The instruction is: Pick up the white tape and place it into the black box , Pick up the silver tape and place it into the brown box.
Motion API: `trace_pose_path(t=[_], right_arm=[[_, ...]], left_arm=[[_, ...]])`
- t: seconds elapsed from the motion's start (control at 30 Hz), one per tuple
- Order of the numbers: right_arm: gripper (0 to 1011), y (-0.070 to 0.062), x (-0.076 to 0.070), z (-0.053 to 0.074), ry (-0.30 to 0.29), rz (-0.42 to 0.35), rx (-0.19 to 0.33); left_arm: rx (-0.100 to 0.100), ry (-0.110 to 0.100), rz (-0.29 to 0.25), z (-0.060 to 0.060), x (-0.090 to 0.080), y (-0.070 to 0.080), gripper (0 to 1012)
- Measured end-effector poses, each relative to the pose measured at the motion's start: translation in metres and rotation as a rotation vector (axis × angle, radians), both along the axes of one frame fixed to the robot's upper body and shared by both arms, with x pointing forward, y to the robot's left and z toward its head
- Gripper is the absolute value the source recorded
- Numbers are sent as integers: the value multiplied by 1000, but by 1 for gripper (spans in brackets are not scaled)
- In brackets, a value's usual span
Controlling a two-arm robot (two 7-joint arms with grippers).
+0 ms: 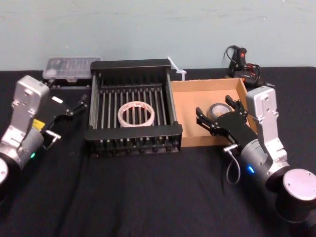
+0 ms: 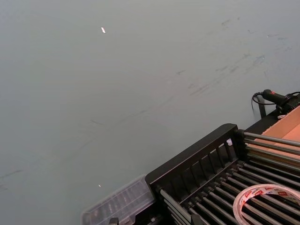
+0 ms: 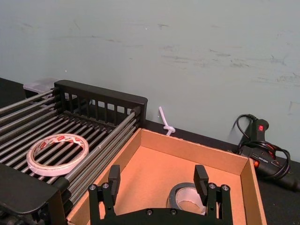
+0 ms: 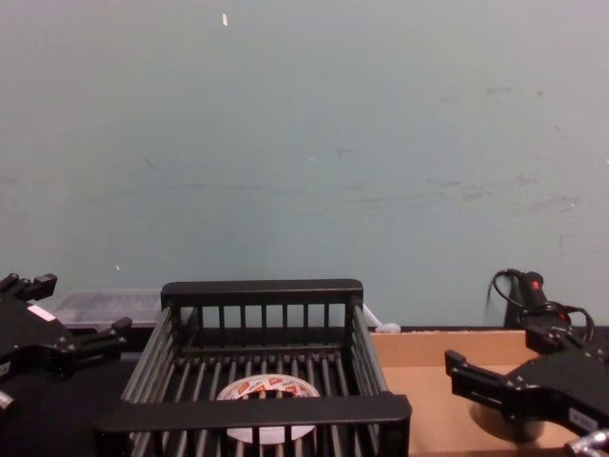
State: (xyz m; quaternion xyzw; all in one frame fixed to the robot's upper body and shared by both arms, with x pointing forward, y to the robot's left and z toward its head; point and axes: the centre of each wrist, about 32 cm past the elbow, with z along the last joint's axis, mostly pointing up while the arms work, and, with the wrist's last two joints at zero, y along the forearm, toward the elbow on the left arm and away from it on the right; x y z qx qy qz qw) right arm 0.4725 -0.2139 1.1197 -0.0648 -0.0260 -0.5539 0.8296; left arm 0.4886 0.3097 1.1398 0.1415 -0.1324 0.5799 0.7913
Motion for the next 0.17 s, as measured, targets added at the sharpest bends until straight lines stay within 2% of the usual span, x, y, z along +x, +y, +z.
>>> trace_pose_path(t=[0.17], right_arm=[[1002, 0, 0, 0, 0, 0, 0]], left_arm=[[0, 0, 0, 0, 0, 0, 1001]])
